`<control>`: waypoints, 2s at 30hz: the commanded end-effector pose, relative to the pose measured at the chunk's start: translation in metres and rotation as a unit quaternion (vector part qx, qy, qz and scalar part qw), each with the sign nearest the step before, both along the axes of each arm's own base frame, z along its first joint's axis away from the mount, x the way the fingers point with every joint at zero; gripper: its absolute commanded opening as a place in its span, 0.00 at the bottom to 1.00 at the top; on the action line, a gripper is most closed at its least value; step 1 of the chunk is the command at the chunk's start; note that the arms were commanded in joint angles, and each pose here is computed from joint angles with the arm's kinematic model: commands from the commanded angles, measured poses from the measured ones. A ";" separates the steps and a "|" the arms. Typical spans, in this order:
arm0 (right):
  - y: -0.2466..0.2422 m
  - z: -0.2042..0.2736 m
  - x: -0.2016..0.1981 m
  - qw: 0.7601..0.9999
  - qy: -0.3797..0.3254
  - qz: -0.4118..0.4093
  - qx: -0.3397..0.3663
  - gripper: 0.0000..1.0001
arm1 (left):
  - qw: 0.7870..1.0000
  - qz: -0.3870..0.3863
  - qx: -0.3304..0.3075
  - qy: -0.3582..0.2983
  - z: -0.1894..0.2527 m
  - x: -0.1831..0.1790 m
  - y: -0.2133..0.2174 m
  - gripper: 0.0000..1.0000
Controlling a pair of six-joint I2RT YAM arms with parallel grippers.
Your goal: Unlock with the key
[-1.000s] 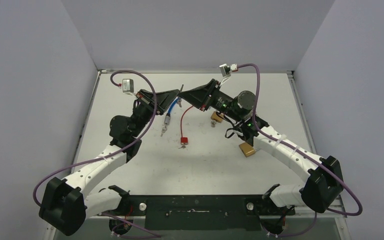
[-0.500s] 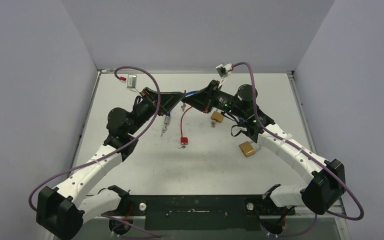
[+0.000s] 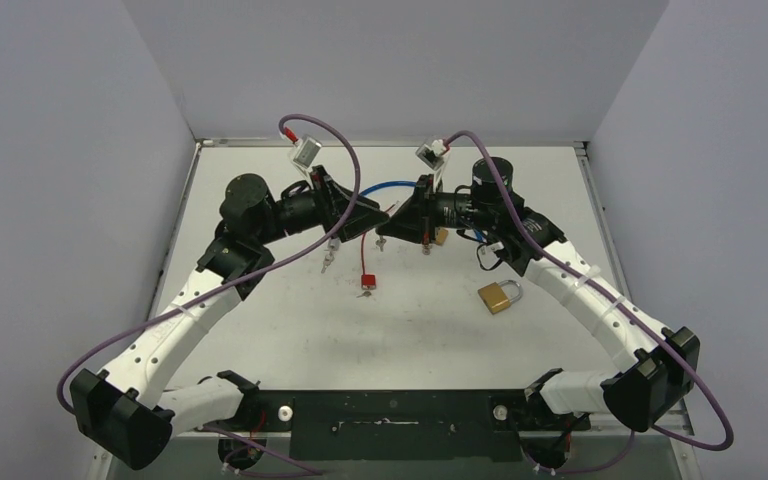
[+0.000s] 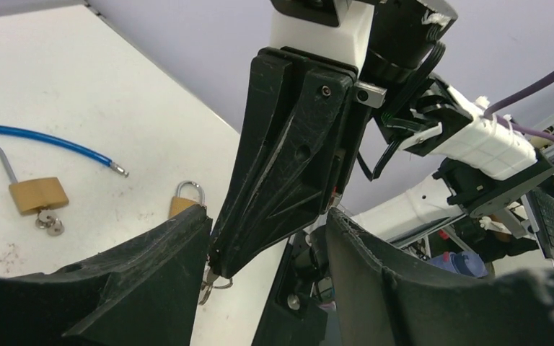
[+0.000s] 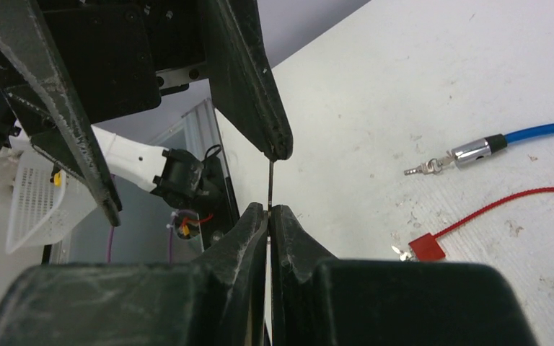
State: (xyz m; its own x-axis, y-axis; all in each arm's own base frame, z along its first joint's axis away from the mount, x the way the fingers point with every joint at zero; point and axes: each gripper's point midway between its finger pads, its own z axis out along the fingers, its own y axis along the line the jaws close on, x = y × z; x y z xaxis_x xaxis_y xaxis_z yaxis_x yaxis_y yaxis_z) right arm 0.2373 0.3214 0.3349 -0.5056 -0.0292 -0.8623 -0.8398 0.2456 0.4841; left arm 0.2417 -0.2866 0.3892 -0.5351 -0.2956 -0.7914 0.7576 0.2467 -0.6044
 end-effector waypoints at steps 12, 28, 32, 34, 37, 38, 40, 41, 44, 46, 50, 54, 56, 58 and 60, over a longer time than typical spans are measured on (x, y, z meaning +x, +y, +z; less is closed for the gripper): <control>-0.004 0.034 -0.019 0.996 -0.058 0.049 0.035 0.00 | 0.997 0.054 0.053 0.016 -0.018 0.015 0.015 0.66; -0.006 0.042 -0.020 0.995 -0.054 0.061 0.053 0.00 | 0.999 -0.046 -0.009 0.004 -0.001 -0.008 -0.003 0.00; -0.009 0.047 -0.012 0.996 -0.046 0.044 0.067 0.00 | 0.999 -0.041 -0.021 0.000 0.006 -0.007 -0.003 0.00; -0.012 0.049 -0.008 0.995 -0.040 0.031 0.083 0.08 | 0.999 -0.021 -0.037 0.002 0.014 -0.001 -0.001 0.00; -0.017 0.052 0.004 0.994 -0.034 -0.015 0.107 0.43 | 0.996 0.015 -0.085 0.020 0.028 0.008 0.005 0.00; -0.019 0.053 0.008 0.992 -0.036 -0.032 0.116 0.48 | 0.993 0.023 -0.110 0.030 0.035 0.009 0.008 0.00; -0.023 0.058 0.014 0.987 -0.038 -0.063 0.142 0.49 | 0.988 0.040 -0.141 0.040 0.043 0.012 0.013 0.00; -0.025 0.061 0.014 0.984 -0.037 -0.072 0.162 0.50 | 0.986 0.047 -0.152 0.044 0.046 0.014 0.015 0.00; -0.029 0.072 0.007 0.972 -0.045 -0.076 0.218 0.51 | 0.981 0.065 -0.174 0.054 0.050 0.018 0.020 0.00; -0.029 0.080 0.006 0.967 -0.045 -0.079 0.239 0.54 | 0.979 0.069 -0.184 0.060 0.051 0.019 0.022 0.00; -0.026 0.088 0.007 0.964 -0.042 -0.082 0.251 0.57 | 0.974 0.058 -0.206 0.072 0.054 0.018 0.021 0.00; -0.023 0.092 0.009 0.960 -0.034 -0.080 0.266 0.57 | 0.973 0.053 -0.212 0.079 0.053 0.018 0.020 0.00; -0.019 0.092 0.010 0.961 -0.026 -0.071 0.267 0.55 | 0.972 0.053 -0.214 0.080 0.053 0.018 0.020 0.00; -0.013 0.092 0.009 0.962 -0.021 -0.058 0.265 0.52 | 0.972 0.052 -0.216 0.079 0.053 0.018 0.021 0.00; -0.008 0.092 0.009 0.963 -0.015 -0.050 0.263 0.49 | 0.971 0.052 -0.218 0.077 0.053 0.018 0.021 0.00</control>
State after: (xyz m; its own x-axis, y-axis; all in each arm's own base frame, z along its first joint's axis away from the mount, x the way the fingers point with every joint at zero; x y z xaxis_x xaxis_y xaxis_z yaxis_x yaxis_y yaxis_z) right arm 0.2514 0.3070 0.3960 -0.4923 0.4306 -0.7564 -0.7993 0.1203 0.5888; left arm 0.2647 -0.2728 0.4215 -0.6252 -0.6055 -0.4925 0.5856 0.0533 -0.8089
